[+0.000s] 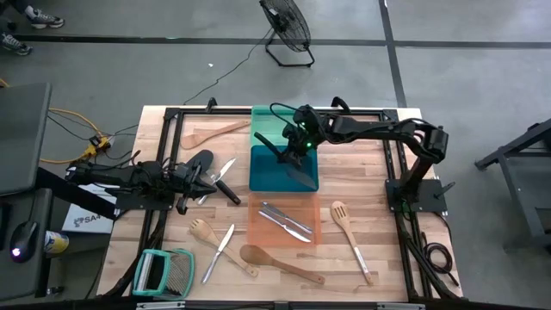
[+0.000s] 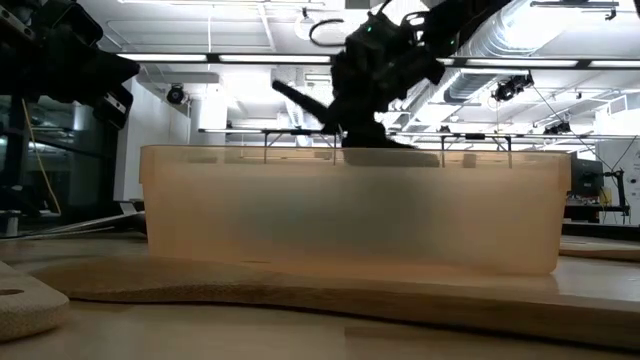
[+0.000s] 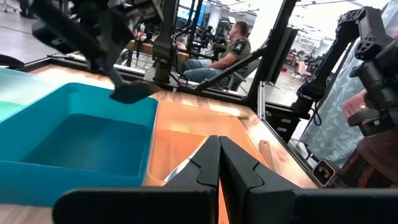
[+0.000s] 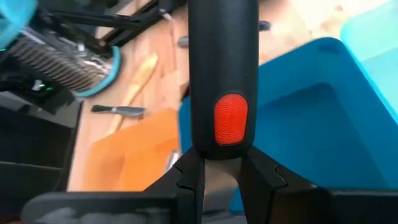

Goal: Pick & Place Kitchen Items
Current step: Put the black spatula into the blue bin

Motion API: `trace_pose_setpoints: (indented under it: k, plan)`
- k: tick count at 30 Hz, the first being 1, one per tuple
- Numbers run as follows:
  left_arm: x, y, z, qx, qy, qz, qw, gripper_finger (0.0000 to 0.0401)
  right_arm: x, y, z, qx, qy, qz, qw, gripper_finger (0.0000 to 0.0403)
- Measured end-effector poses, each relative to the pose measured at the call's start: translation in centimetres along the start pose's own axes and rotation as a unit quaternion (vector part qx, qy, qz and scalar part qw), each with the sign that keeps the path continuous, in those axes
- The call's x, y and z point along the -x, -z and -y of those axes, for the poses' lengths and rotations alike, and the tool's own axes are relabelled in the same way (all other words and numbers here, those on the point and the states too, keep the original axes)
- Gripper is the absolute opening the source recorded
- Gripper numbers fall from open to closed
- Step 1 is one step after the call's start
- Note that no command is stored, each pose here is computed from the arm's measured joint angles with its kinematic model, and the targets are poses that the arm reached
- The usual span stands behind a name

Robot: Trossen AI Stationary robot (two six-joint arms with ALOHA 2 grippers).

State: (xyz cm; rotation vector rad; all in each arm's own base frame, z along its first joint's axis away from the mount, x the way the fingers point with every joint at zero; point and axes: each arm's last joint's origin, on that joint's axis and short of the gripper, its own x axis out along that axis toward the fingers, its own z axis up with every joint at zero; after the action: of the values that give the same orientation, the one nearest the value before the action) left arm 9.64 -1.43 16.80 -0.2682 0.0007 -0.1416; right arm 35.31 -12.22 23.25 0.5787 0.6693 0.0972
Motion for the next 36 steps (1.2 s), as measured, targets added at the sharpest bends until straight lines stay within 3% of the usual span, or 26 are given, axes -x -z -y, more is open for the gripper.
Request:
trace_pose_setpoints:
  k: [17,36]
  plan:
    - [0.0,0.0,0.0,0.000,0.000,0.000,1.000,0.0000,-3.2,1.6,2.8,-0.018,0.019,-0.038,0.999,0.0061]
    - [0.0,0.0,0.0,0.000,0.000,0.000,1.000,0.0000,-3.7,1.8,3.3,-0.003,0.034,-0.040,0.999,0.0081]
